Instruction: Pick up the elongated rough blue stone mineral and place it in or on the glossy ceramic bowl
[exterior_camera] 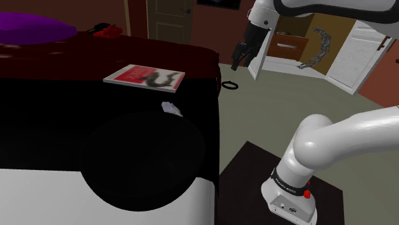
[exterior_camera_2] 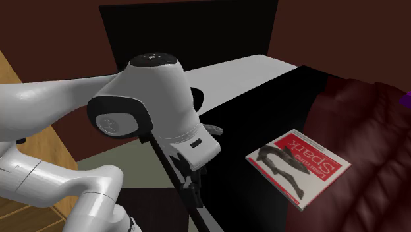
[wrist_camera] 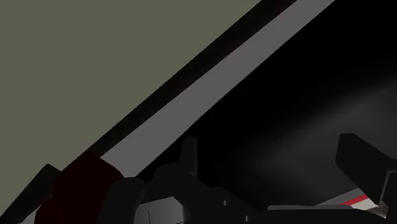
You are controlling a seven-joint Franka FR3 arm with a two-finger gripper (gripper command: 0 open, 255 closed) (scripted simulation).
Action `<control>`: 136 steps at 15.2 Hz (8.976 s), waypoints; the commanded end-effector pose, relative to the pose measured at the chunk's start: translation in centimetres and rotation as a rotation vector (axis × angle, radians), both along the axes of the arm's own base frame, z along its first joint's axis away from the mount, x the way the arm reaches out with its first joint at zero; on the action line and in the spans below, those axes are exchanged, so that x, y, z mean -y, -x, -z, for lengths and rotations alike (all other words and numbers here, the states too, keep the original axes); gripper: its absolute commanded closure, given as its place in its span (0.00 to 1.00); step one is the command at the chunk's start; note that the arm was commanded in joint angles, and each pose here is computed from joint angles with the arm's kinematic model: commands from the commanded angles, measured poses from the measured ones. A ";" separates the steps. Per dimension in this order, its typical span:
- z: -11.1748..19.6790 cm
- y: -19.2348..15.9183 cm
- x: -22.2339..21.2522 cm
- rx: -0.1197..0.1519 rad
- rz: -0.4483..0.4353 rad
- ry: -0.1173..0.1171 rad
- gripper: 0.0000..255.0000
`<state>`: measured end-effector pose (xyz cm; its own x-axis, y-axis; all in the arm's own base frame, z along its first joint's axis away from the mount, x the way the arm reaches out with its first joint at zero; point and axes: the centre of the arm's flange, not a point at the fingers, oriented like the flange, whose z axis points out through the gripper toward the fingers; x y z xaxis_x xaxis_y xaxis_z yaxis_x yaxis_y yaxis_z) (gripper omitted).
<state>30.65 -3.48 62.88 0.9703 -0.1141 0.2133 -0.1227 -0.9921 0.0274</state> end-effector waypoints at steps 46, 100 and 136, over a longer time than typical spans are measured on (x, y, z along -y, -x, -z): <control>8.6 -5.2 -36.7 -0.045 0.466 0.086 1.00; -9.4 4.6 -50.8 -0.045 0.466 0.086 1.00; -6.3 6.1 -53.3 -0.045 0.466 0.086 0.00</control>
